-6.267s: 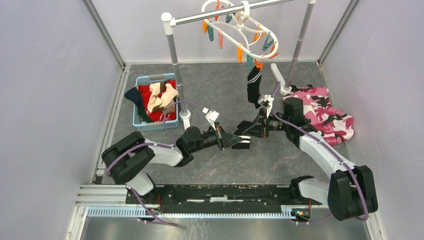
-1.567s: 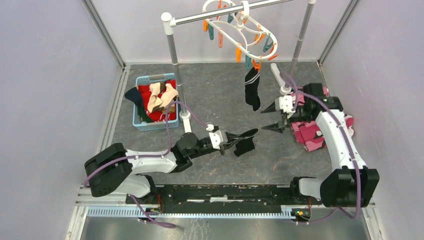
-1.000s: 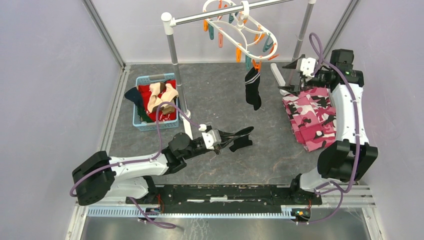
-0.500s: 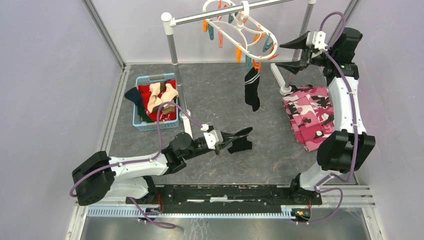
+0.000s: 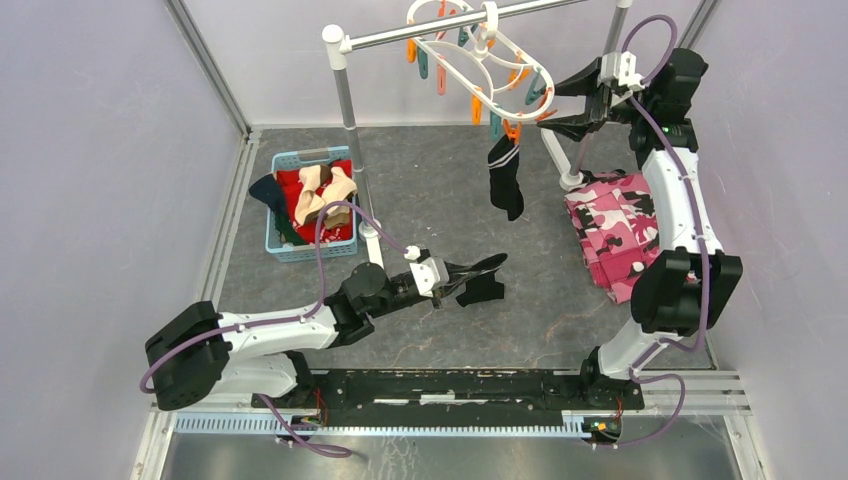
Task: Clip the socks to the hanger
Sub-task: Open the clamp at the hanger.
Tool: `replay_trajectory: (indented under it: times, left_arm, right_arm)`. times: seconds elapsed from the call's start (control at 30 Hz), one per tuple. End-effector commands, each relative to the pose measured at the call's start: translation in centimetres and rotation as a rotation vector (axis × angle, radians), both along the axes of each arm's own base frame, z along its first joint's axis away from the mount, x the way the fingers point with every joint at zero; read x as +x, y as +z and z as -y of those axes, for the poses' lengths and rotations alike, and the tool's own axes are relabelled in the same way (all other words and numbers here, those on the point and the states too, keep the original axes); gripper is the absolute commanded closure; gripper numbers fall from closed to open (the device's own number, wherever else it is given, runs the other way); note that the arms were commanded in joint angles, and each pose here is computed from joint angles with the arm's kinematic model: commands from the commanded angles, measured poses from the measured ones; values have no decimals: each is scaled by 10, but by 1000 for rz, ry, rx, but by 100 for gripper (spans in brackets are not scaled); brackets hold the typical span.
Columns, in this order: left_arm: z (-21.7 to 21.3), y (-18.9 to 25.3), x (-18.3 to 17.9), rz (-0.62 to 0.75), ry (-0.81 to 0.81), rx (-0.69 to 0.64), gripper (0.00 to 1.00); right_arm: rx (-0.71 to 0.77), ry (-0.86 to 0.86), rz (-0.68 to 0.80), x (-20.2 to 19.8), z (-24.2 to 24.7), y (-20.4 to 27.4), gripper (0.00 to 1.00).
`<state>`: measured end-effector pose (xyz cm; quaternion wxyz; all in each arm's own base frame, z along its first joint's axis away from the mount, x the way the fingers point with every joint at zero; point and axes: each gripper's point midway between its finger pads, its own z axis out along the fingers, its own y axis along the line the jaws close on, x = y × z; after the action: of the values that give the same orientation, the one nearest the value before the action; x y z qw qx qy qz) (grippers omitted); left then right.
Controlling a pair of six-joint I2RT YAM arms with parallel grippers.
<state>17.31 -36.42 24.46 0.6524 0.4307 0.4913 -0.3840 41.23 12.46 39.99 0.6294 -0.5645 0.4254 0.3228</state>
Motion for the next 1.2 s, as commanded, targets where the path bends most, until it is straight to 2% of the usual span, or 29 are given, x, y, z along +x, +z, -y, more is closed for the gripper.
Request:
replay_trajectory:
  times: [0.0,0.47,1.17]
  left_arm:
    - [4,25,3,48,1,-44,98]
    - [6,26,1,43,-9,-46,98]
    - [9,30,0,44,-22,-53,98]
  right_arm:
    - [-1,31,22,-3,-5,9,35]
    - [5,69,-12,-9,-20,2,40]
    - [9,111,-52,-23,-37,-3,40]
